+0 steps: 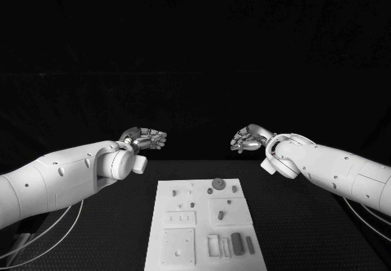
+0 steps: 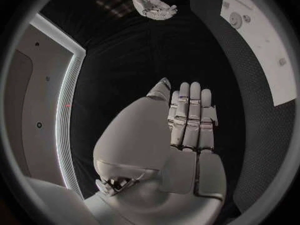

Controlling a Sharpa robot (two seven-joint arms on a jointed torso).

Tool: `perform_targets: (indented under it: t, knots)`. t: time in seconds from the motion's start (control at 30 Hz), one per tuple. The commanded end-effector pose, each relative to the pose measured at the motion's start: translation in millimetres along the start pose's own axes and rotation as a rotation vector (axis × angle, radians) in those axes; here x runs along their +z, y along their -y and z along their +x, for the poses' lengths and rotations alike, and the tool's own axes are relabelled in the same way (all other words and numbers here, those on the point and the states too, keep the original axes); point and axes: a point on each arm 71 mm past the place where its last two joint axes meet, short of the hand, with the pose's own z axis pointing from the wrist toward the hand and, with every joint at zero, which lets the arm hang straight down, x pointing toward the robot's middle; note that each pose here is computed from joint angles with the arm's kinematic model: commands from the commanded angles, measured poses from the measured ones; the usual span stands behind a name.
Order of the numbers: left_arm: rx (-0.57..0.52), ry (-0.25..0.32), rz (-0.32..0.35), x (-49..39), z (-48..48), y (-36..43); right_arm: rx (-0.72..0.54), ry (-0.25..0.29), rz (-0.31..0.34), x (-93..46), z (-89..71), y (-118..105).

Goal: Assemble the parts on the task board

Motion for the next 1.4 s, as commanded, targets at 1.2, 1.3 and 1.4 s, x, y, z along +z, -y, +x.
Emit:
perform_targets:
  t: [1.2, 1.3, 1.4]
  knots:
    - [0.046, -0.202, 0.09, -53.0, 36.7, 8.9, -0.537, -0.15, -0.127, -6.1, 55.3, -21]
    - [0.045, -0.2, 0.088, -51.7, 36.3, 8.5, -0.539, -0.147, -0.128, -6.3, 57.4, -22]
    - [0.043, -0.196, 0.085, -50.6, 35.9, 8.2, -0.552, -0.137, -0.132, -7.5, 58.1, -23]
